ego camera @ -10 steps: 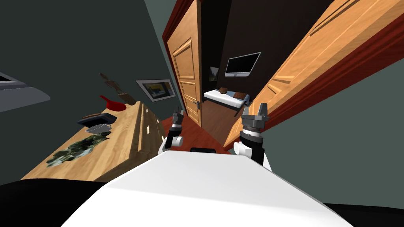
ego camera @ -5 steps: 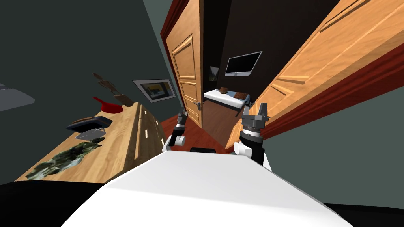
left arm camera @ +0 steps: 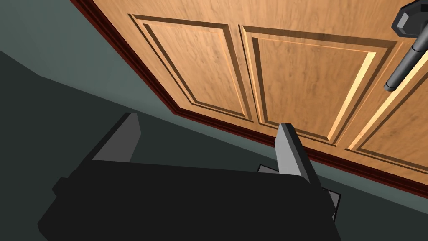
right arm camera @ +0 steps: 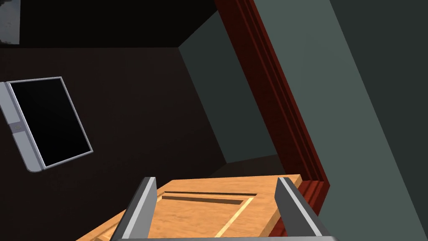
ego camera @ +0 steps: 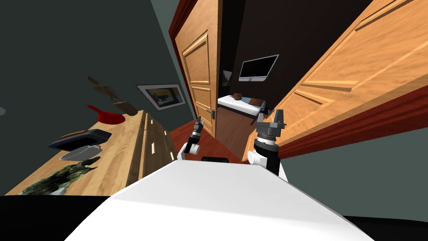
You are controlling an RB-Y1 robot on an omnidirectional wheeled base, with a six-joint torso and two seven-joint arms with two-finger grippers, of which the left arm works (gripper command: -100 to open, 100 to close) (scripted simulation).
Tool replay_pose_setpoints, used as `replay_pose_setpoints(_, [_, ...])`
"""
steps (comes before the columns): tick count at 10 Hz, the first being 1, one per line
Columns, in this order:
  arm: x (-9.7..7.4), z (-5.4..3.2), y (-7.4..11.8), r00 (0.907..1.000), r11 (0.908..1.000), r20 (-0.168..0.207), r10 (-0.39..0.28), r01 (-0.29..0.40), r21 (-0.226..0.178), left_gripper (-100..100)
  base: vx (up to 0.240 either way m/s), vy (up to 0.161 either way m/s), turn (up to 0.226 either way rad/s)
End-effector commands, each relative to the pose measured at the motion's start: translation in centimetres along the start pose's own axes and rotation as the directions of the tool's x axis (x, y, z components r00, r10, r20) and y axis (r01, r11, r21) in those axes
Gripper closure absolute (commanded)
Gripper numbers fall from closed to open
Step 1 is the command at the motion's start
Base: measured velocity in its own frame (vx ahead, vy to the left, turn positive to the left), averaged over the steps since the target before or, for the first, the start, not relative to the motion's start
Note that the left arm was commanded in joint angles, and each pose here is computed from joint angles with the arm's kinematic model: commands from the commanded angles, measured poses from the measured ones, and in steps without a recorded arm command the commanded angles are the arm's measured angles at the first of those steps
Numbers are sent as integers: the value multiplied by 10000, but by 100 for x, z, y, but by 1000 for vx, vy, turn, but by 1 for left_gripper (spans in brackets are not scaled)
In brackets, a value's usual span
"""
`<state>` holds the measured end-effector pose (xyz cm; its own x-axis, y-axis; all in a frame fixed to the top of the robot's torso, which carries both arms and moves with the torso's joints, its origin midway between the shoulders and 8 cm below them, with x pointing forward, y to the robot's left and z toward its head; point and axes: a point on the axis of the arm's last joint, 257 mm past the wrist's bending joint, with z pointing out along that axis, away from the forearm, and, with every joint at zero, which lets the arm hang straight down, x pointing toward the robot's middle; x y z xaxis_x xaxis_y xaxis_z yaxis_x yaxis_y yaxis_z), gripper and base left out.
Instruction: Push the door open
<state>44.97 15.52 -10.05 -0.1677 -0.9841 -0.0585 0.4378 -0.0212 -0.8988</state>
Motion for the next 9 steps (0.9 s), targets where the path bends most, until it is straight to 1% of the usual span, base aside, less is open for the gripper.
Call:
replay_pose_setpoints(1, [119, 24, 107, 9996, 9996, -225, -164, 159, -215, -100, 99, 101, -24])
replay_pose_setpoints(2, [251, 33, 233, 9982, 9983, -486, -352, 329, -475, -100, 109, 137, -39])
replay_pose_setpoints(5, [453, 35, 417, 9942, 9946, -871, -628, 552, -875, -100, 111, 117, -25])
replay_pose_setpoints(6, [588, 29, 537, 9904, 9911, -1122, -803, 673, -1147, -100, 119, 116, -35])
replay_pose_setpoints(7, [654, 24, 594, 9883, 9891, -1243, -888, 727, -1280, -100, 140, 139, -33])
replay_pose_setpoints(9, [918, -8, 817, 9777, 9793, -1717, -1208, 890, -1820, -100, 145, 157, -45])
